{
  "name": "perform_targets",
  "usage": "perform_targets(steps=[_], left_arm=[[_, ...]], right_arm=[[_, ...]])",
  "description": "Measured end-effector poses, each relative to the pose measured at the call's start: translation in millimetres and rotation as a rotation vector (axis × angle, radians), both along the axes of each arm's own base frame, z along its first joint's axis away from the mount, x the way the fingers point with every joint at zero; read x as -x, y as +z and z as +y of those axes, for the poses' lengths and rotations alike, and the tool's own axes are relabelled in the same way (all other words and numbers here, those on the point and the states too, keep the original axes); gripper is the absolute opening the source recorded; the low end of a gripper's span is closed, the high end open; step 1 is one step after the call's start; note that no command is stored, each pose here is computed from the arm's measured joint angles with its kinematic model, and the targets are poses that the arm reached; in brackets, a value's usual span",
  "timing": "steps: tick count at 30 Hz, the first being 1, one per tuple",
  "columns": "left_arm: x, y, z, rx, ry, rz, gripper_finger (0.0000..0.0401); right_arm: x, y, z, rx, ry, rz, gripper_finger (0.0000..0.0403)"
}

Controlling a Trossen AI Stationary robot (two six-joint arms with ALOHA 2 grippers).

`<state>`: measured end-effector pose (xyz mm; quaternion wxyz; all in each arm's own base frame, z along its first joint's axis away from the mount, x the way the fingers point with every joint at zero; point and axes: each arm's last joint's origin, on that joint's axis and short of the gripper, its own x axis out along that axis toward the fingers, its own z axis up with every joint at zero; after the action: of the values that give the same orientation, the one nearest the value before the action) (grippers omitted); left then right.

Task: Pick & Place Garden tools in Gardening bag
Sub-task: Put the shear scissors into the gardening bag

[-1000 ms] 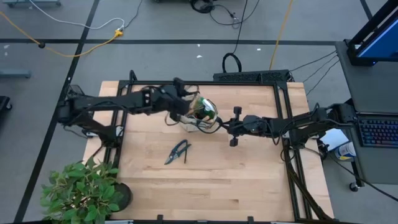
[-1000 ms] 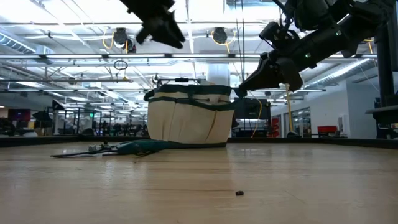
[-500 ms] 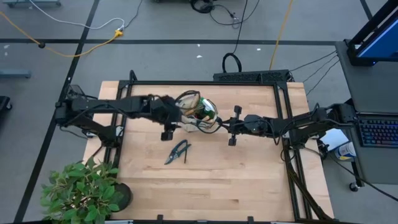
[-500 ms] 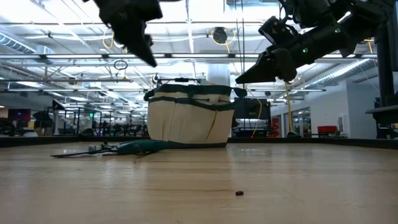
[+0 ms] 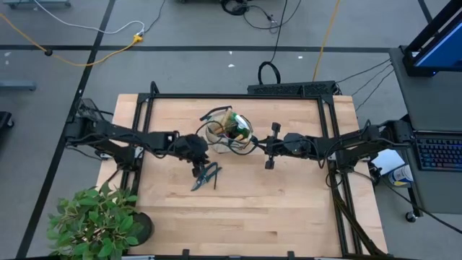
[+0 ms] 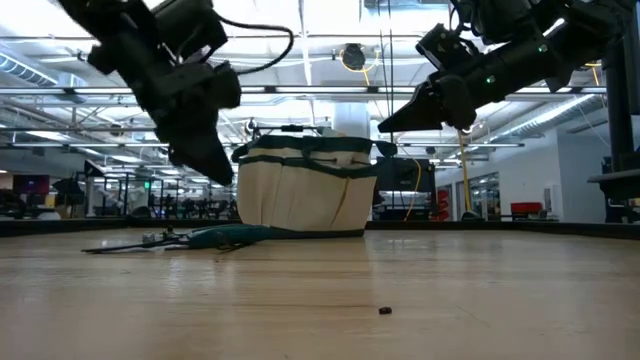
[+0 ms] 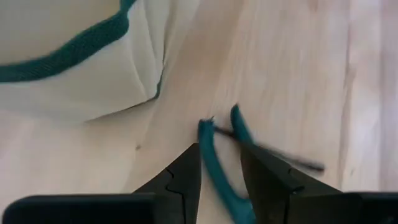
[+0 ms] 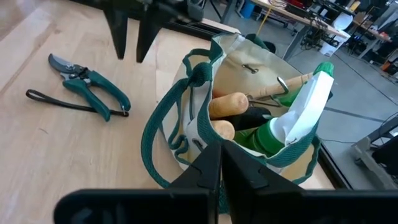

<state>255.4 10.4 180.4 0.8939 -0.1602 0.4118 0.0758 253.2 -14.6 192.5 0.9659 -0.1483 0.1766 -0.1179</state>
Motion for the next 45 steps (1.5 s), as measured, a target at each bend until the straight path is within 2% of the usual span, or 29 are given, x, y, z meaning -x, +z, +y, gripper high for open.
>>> perform_targets(steps=[3, 6, 10, 17, 26, 28, 32, 34, 37, 39, 45], left_arm=[[3.4, -14.8, -0.2, 0.071, 0.082, -0.009, 0.0116], [1.8, -22.4, -4.8, 0.091, 0.100, -0.042, 0.0115], [3.4, -40.2, -12.7, 0.066, 0.107, 0.012, 0.0115], [-1.7, -56.0, -24.8, 0.020, 0.105, 0.045, 0.0115], [-10.5, -68.2, -28.1, -0.012, 0.119, 0.024, 0.0113], [-10.9, -67.7, -28.0, -0.013, 0.119, 0.017, 0.0102], [-11.4, -66.8, -28.0, -0.003, 0.120, 0.006, 0.0053], [-12.6, -65.9, -28.1, 0.013, 0.137, -0.003, 0.0049], [-18.1, -56.6, -27.9, 0.031, 0.145, -0.036, 0.0049], [-26.9, -40.4, -28.3, 0.017, 0.119, -0.102, 0.0049], [-42.9, 27.0, -23.3, -0.128, 0.007, -0.328, 0.0049]], right_arm=[[0.0, 0.0, 0.0, -0.017, -0.005, -0.005, 0.0006], [0.1, -0.2, 0.0, -0.020, -0.006, -0.004, 0.0006], [0.2, -0.5, 0.0, -0.019, -0.006, 0.000, 0.0003], [0.2, -0.7, 0.0, -0.019, -0.006, 0.001, 0.0002], [0.2, -0.7, 0.0, -0.019, -0.007, 0.002, 0.0002], [0.2, -0.7, 0.0, -0.019, -0.006, 0.002, 0.0001], [0.2, -0.7, 0.0, -0.019, -0.006, 0.002, 0.0002], [0.2, -0.7, 0.0, -0.019, -0.006, 0.002, 0.0002], [0.2, -0.7, 0.0, -0.019, -0.007, 0.002, 0.0001], [0.2, -0.7, 0.0, -0.019, -0.007, 0.002, 0.0001], [0.4, -1.0, 0.0, -0.019, -0.006, 0.004, 0.0001]])
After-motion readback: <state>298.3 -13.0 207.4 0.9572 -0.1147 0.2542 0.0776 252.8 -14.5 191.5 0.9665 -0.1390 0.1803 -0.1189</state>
